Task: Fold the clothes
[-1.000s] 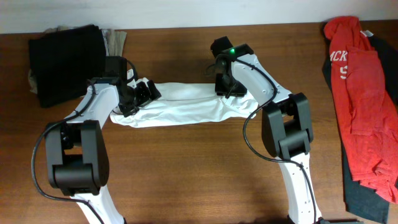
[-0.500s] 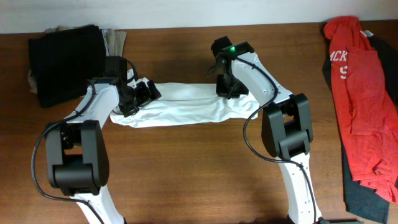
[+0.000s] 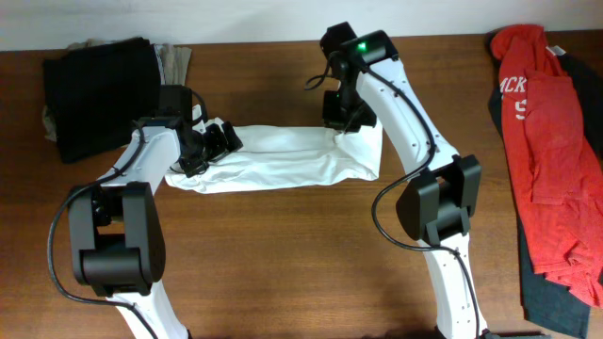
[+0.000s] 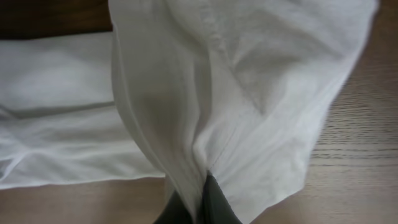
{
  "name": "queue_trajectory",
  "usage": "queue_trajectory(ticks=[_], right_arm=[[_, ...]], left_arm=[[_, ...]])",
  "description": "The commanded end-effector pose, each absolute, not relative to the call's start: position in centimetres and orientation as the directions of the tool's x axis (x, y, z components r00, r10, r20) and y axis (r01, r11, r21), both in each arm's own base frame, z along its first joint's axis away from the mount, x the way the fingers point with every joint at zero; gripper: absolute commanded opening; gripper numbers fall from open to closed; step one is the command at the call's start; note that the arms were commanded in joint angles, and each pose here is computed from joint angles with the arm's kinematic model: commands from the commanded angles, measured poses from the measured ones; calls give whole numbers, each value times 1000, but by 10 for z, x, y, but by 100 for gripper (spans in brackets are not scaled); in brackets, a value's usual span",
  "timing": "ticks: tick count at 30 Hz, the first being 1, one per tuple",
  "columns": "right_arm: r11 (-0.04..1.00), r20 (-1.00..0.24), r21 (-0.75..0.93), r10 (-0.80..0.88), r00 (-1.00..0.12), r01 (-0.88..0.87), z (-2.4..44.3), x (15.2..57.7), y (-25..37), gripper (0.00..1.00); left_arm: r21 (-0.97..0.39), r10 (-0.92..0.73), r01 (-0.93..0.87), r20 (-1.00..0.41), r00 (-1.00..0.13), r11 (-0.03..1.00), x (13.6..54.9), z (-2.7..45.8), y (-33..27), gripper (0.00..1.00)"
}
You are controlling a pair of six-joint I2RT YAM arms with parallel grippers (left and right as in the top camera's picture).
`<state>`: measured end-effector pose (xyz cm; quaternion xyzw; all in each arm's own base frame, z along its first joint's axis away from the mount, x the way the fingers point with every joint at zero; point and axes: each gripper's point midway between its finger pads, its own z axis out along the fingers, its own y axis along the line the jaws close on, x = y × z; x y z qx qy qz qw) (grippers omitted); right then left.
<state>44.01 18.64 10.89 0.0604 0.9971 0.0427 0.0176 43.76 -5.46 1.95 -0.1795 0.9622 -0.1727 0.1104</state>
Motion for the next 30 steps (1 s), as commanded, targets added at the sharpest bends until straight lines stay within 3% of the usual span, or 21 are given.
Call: queue_trajectory(ticks=[1,8,14,26,28,30], right_arm=[[979,-58,188,87,-995,75,136,432,217,4],[967,-40,255,7,-999,-3,139,417,251,4],[914,-64,398,-54,-997,-75,169,414,275,4],[967,-173,216,-100,-980,-137,149,409,302,5],[967,-166,216,-96,-981,-132,136,413,305,14],[965,-176,224,-95,-980,-134,120,419,309,16]], left_arm=[[-187,-421,-408,-33,-907,894,398,-42,-21,99],[-187,-421,-408,-33,-907,894,398,-42,-21,99],[-187,-421,-408,-33,-907,894,398,-42,-21,99],[-187,-421,-408,-32,-907,894,398,-42,-22,99],[-185,-421,-409,-27,-907,894,396,-42,-22,99],[-184,-421,-409,-26,-907,894,396,-42,-22,99]])
